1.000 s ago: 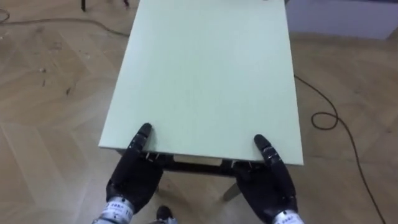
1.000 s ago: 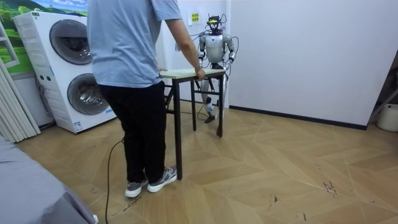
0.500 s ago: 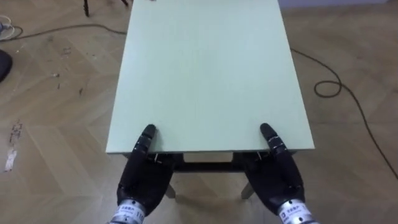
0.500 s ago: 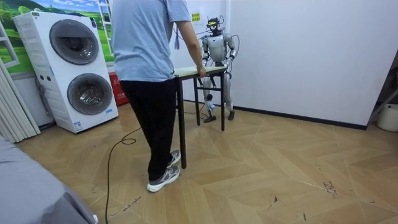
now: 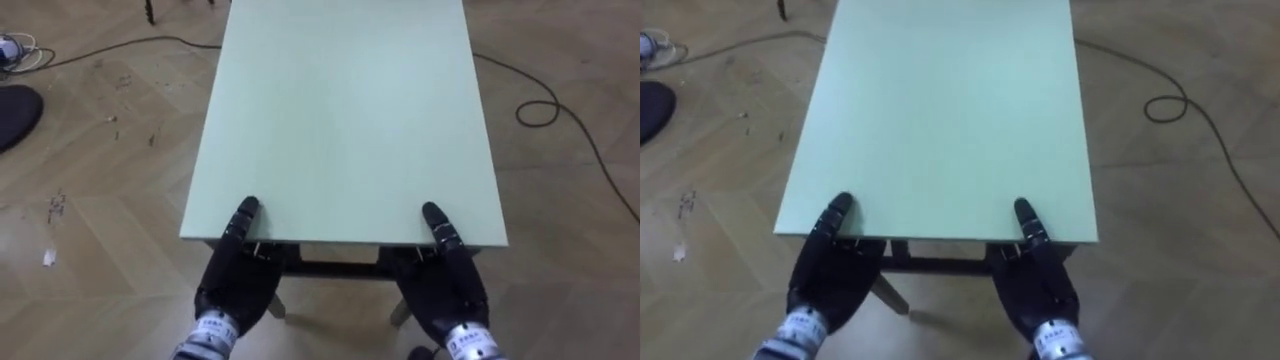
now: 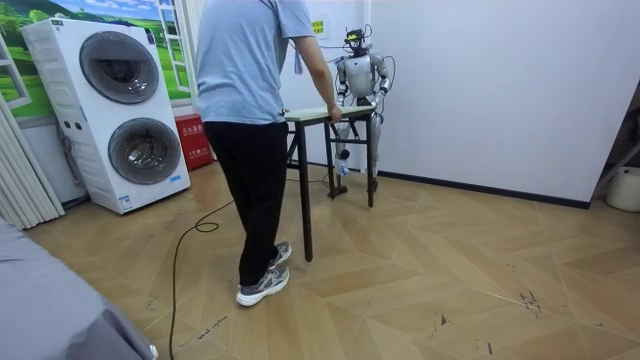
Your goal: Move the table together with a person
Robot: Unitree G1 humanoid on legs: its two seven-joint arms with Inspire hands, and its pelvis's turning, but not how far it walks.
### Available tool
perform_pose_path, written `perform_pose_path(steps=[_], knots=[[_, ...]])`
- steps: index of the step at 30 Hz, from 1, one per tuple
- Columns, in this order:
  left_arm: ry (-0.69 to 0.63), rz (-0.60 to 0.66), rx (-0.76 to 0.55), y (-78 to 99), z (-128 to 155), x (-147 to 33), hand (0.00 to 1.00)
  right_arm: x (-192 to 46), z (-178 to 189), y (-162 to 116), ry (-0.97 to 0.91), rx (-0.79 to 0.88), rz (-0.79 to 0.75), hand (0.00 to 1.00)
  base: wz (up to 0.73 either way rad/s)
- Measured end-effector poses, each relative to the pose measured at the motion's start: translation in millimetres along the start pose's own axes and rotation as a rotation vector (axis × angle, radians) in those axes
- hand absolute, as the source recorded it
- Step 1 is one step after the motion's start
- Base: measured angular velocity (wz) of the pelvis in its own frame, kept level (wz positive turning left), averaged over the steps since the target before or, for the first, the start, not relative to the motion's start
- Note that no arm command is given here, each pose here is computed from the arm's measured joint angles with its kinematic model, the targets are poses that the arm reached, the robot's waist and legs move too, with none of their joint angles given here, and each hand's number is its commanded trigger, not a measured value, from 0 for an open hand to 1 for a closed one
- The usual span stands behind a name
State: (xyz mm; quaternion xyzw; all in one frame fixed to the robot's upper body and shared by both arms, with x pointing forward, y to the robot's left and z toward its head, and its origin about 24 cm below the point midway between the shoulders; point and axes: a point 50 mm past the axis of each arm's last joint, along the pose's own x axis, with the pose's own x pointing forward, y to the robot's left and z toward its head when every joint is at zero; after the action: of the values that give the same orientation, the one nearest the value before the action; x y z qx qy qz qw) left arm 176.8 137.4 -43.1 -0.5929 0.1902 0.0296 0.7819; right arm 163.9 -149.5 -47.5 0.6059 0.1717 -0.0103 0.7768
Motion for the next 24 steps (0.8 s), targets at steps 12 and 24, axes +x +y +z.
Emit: perform_pose_path(steps=[12,24], knots=[[0.012,0.023,0.031,14.4,-4,-16.5,1.00,-16,-8,-15,0.023,0.027,-0.057,1.00,0.12],[-0.031,0.030,0.041,18.3,1,-24.4,1.00,-17,-16,-13,0.040,0.009,-0.043,1.00,0.00]])
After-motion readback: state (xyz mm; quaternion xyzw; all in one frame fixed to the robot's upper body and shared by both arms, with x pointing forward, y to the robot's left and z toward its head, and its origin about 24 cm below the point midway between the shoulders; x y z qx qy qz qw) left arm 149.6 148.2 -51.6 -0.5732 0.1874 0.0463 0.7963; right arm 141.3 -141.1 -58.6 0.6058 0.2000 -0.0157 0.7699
